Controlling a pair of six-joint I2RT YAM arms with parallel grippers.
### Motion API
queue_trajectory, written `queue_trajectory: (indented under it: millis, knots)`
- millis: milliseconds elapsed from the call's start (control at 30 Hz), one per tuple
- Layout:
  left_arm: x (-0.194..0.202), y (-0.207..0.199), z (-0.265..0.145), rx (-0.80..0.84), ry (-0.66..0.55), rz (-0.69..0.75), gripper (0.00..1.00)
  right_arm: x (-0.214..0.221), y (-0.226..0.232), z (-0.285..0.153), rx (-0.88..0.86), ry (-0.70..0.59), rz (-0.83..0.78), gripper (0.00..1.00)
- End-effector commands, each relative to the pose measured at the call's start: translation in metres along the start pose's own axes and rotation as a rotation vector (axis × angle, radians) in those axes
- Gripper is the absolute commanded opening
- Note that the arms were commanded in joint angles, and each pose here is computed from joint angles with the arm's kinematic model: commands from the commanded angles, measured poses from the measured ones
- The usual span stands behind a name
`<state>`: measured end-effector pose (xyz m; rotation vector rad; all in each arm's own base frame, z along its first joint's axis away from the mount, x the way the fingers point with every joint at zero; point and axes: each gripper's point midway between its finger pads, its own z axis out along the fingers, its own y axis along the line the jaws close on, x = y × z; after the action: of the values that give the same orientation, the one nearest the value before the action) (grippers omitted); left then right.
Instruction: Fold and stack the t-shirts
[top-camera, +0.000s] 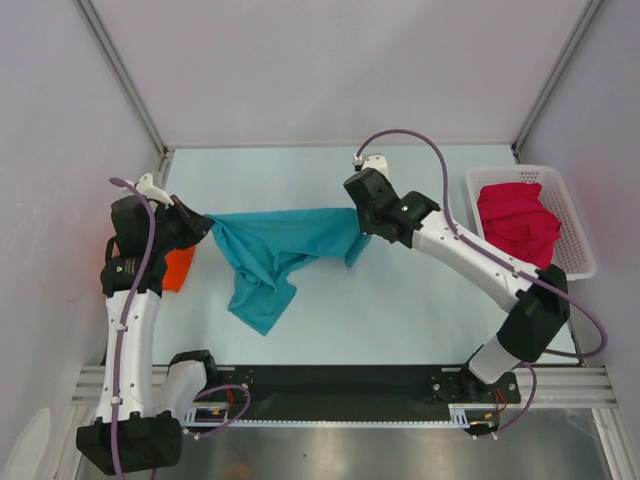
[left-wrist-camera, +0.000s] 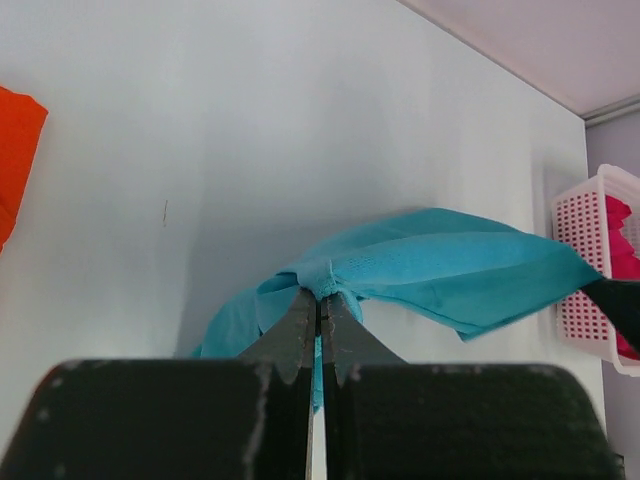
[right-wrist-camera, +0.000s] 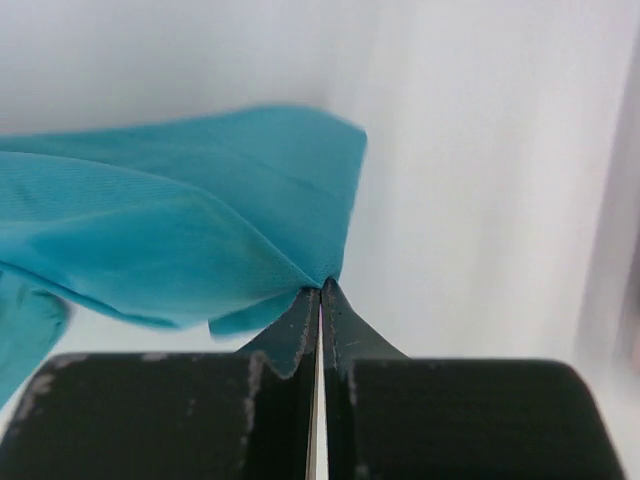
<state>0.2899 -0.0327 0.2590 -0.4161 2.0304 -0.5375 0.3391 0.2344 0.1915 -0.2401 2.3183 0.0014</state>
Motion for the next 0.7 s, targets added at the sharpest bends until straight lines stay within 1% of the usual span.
queue_trajectory:
  millis: [0, 33, 67, 133, 200, 300, 367, 400, 467, 500, 567, 600, 633, 667]
  knots:
    - [-0.024, -0.029, -0.030, 0.080, -0.064, 0.064, 0.00, -0.053, -0.025, -0.070, 0.071, -0.192, 0.063, 0.00]
    - [-0.025, -0.031, -0.035, 0.081, -0.066, 0.063, 0.00, -0.055, -0.027, -0.078, 0.077, -0.205, 0.065, 0.00]
    - [-0.032, -0.037, -0.041, 0.091, -0.086, 0.069, 0.00, -0.063, -0.028, -0.095, 0.061, -0.244, 0.083, 0.00]
    - [-0.036, -0.045, -0.051, 0.103, -0.100, 0.065, 0.00, -0.069, -0.034, -0.111, 0.083, -0.279, 0.099, 0.00]
    - [-0.047, -0.056, -0.065, 0.122, -0.137, 0.072, 0.00, -0.079, -0.038, -0.134, 0.081, -0.331, 0.126, 0.00]
    - [-0.061, -0.073, -0.083, 0.154, -0.177, 0.068, 0.00, -0.086, -0.043, -0.158, 0.079, -0.373, 0.158, 0.00]
    - [-0.072, -0.086, -0.095, 0.186, -0.203, 0.070, 0.00, -0.087, -0.046, -0.166, 0.074, -0.384, 0.165, 0.00]
    - [-0.074, -0.088, -0.093, 0.190, -0.195, 0.065, 0.00, -0.089, -0.048, -0.169, 0.074, -0.391, 0.170, 0.00]
    - [-0.080, -0.092, -0.092, 0.200, -0.195, 0.058, 0.00, -0.089, -0.053, -0.163, 0.094, -0.385, 0.163, 0.00]
    - [-0.082, -0.089, -0.084, 0.194, -0.189, 0.050, 0.00, -0.088, -0.051, -0.156, 0.081, -0.363, 0.161, 0.00]
    - [-0.075, -0.078, -0.061, 0.180, -0.142, 0.015, 0.00, -0.079, -0.064, -0.123, 0.112, -0.291, 0.171, 0.00]
    - [-0.075, -0.072, -0.044, 0.179, -0.126, 0.005, 0.00, -0.070, -0.055, -0.107, 0.053, -0.237, 0.170, 0.00]
    - [-0.072, -0.066, -0.031, 0.174, -0.107, -0.011, 0.00, -0.071, -0.063, -0.087, 0.059, -0.219, 0.203, 0.00]
    - [-0.059, -0.052, -0.013, 0.146, -0.067, -0.037, 0.00, -0.054, -0.062, -0.066, 0.056, -0.162, 0.191, 0.00]
